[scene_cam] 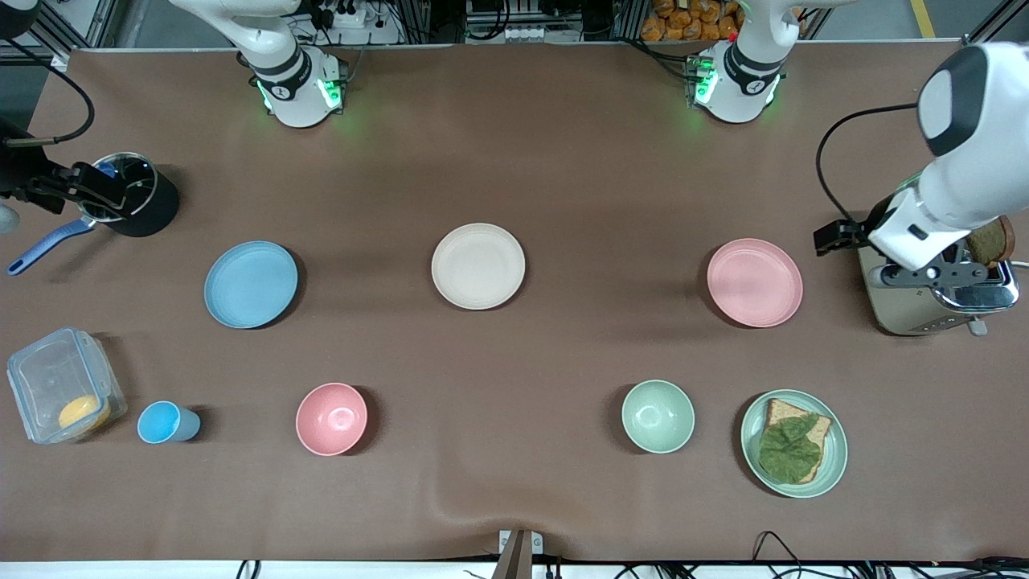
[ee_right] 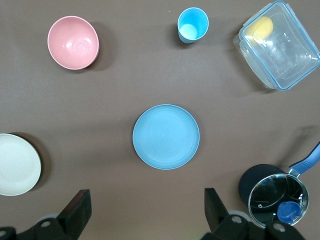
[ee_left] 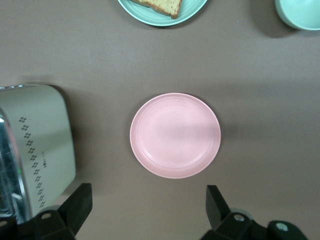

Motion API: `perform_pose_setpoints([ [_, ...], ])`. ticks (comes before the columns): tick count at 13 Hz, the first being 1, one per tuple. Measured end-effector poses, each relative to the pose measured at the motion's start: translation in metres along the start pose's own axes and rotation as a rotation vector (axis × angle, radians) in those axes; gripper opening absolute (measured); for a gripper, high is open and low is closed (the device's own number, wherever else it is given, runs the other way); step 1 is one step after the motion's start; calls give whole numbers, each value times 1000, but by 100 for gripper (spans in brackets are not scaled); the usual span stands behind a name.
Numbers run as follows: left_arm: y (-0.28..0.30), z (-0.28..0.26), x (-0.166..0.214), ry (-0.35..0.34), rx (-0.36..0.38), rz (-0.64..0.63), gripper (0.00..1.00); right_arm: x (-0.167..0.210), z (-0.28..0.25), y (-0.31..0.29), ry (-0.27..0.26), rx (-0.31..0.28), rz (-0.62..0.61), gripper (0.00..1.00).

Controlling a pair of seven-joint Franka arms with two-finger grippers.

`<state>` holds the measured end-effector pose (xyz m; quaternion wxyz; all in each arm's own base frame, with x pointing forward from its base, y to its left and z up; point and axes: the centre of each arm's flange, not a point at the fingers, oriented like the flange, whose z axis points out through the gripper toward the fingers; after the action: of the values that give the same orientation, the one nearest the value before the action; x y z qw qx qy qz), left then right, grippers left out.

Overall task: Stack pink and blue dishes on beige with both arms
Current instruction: 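Lower the left gripper to the rim of the pink plate, then grip and lift the pink plate while the right gripper reaches the blue plate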

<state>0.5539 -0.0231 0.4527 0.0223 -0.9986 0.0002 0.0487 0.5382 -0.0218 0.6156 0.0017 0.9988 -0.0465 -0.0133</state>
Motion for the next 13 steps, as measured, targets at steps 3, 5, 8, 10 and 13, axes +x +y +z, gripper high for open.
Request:
perform_pose_setpoints([
  [3,-10,46,-4,3,-4,-17,100,0,0,0,0,0,0,100],
  [5,-11,68,-3,-15,-5,-20,100,0,0,0,-1,0,0,100],
  [8,-22,99,7,-33,-9,-38,100,0,0,0,-1,0,0,100],
  [10,-27,123,11,-59,-12,-46,100,0,0,0,-1,0,0,100],
  [13,-29,162,12,-77,-16,-47,100,0,0,0,-1,0,0,100],
])
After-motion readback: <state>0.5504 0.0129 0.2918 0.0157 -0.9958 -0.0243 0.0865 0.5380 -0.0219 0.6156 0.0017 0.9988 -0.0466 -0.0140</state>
